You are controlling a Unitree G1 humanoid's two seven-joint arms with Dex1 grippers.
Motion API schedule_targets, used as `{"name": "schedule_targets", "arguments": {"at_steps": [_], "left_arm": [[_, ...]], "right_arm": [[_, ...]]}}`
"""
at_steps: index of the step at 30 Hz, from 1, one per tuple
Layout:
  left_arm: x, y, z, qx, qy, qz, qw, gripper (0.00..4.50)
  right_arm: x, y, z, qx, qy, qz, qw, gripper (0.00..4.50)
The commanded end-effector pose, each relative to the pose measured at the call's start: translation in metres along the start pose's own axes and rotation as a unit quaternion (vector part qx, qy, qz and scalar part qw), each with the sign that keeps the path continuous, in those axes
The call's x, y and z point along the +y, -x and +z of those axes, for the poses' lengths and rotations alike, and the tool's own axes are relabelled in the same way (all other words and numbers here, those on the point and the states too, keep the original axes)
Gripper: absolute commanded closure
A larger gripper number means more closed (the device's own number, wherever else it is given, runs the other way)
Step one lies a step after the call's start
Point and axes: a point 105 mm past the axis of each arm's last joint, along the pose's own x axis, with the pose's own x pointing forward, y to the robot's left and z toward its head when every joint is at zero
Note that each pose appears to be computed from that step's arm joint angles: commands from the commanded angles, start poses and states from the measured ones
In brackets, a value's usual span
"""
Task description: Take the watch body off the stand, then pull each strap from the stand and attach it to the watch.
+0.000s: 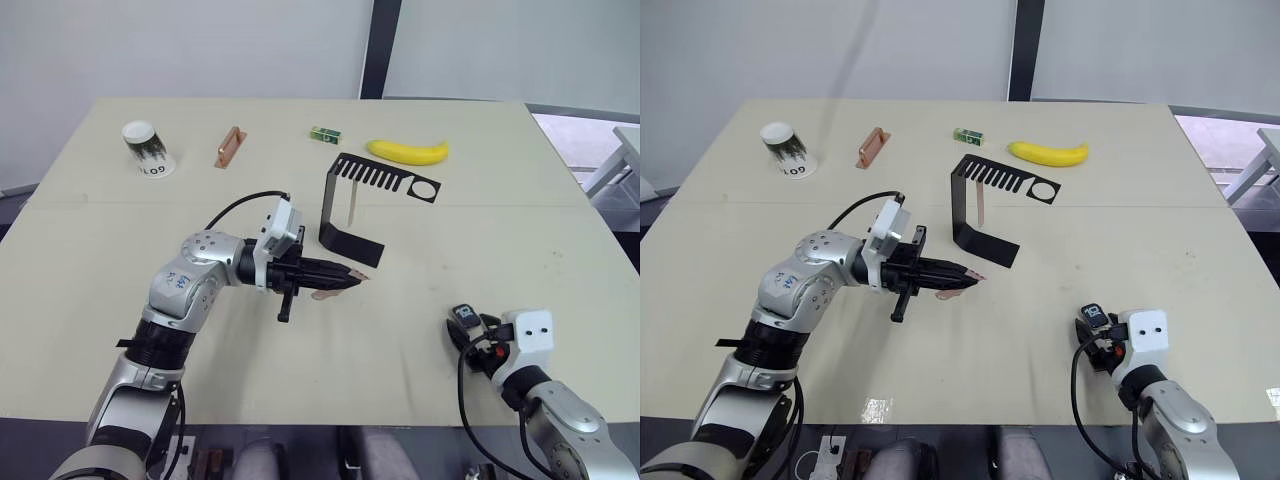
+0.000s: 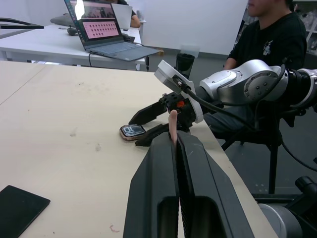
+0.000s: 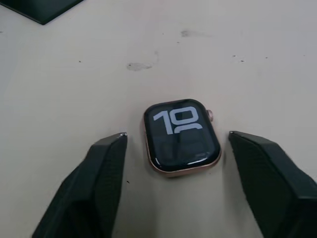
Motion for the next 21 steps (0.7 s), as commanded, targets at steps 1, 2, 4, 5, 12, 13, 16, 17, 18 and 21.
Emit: {"name": "schedule_targets", "arguments": {"at_steps": [1,2,4,5,12,13,16,17,18,21], "left_arm": [[-0.0002,0.0000,0.0085,-0.008,-0.019,-0.004,1.000,4.50],[-0.0001,-0.0001,0.0086,-0.008,-0.020,-0.004,1.000,4.50],[0.0000,-0.0003,0.0087,-0.009,-0.020,-0.004,1.000,4.50],[0.0001,-0.0004,0.0088,-0.009,-0.020,-0.004,1.000,4.50],[0.0005,-0.0007,0.0094,-0.010,-0.020,-0.003,1.000,4.50],[0.0006,-0.0008,0.0095,-0.010,-0.020,-0.003,1.000,4.50],[0.0009,-0.0008,0.0098,-0.011,-0.021,-0.002,1.000,4.50],[0.0009,-0.0008,0.0099,-0.011,-0.021,-0.002,1.000,4.50],[0.0008,-0.0008,0.0100,-0.011,-0.021,-0.002,1.000,4.50],[0.0008,-0.0009,0.0101,-0.011,-0.021,-0.002,1.000,4.50]], "right_arm": [[-0.0051,0.0019,-0.0027,0.007,0.001,-0.019,1.000,0.85],[-0.0052,0.0018,-0.0027,0.007,0.001,-0.019,1.000,0.85],[-0.0055,0.0016,-0.0027,0.007,0.000,-0.020,1.000,0.85],[-0.0056,0.0015,-0.0028,0.007,0.000,-0.021,1.000,0.85],[-0.0040,-0.0008,-0.0024,0.005,0.000,-0.019,1.000,0.85],[-0.0036,-0.0011,-0.0024,0.005,0.000,-0.018,1.000,0.85],[-0.0028,-0.0020,-0.0017,0.002,0.000,-0.016,1.000,0.85],[-0.0026,-0.0023,-0.0015,0.002,0.000,-0.015,1.000,0.85],[-0.0022,-0.0027,-0.0011,0.001,0.000,-0.014,1.000,0.85],[-0.0014,-0.0035,-0.0008,0.000,0.002,-0.012,1.000,0.85]]}}
